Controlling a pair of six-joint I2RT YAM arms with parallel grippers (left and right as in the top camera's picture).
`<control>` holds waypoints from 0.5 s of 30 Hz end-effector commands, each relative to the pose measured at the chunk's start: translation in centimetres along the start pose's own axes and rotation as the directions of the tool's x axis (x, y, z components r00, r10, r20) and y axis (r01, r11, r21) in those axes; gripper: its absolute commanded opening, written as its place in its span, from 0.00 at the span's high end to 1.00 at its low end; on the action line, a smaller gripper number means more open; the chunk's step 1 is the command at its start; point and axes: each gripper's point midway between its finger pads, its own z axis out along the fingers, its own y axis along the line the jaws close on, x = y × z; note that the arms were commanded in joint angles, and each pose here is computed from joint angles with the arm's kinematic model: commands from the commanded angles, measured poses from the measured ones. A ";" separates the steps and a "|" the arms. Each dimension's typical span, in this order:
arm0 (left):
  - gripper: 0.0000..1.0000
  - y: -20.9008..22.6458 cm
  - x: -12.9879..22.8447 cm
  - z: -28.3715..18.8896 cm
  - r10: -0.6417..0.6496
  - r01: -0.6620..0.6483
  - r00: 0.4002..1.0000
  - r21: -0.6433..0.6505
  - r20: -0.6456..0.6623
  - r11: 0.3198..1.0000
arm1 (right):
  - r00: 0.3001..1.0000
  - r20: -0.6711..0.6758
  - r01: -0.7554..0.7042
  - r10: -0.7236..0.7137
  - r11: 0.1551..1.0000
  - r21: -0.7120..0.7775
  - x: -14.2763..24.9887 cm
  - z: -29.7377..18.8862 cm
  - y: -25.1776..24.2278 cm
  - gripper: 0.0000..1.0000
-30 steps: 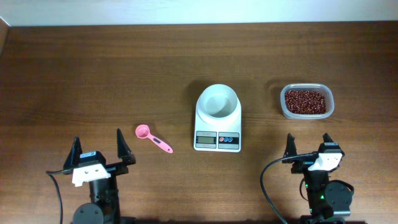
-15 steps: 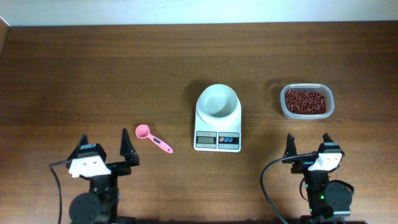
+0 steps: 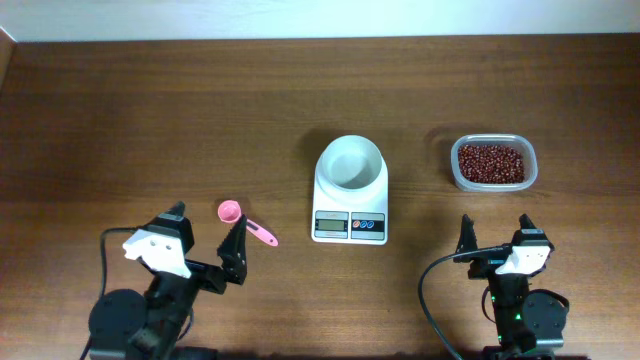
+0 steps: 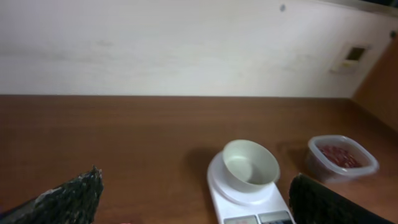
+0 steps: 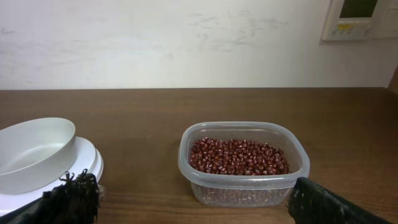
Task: Scoop and weigh 50g on scale
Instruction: 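Open the left gripper and move it over the pink scoop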
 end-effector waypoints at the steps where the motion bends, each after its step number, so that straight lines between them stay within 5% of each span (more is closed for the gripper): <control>1: 0.01 -2.1 0.3 -0.3 -0.011 0.015 0.999 0.118 -0.031 0.993 | 1.000 -0.006 -0.010 0.010 1.000 -0.017 0.3 0.0 0.3 0.01; 4: 0.01 -2.6 0.9 -0.4 -0.015 0.024 0.998 0.145 -0.057 0.989 | 1.000 -0.006 -0.010 0.010 1.000 -0.017 0.3 0.0 0.3 0.01; 7: 0.15 -2.5 0.5 -0.4 -0.015 0.021 0.999 0.143 -0.042 0.989 | 1.000 -0.006 -0.010 0.010 1.000 -0.017 0.3 0.0 0.3 0.01; 15: 0.17 1.9 -0.5 -0.5 -0.207 0.203 0.978 -0.129 -0.018 0.971 | 1.000 -0.006 -0.010 0.010 1.000 -0.017 0.3 0.0 0.3 0.01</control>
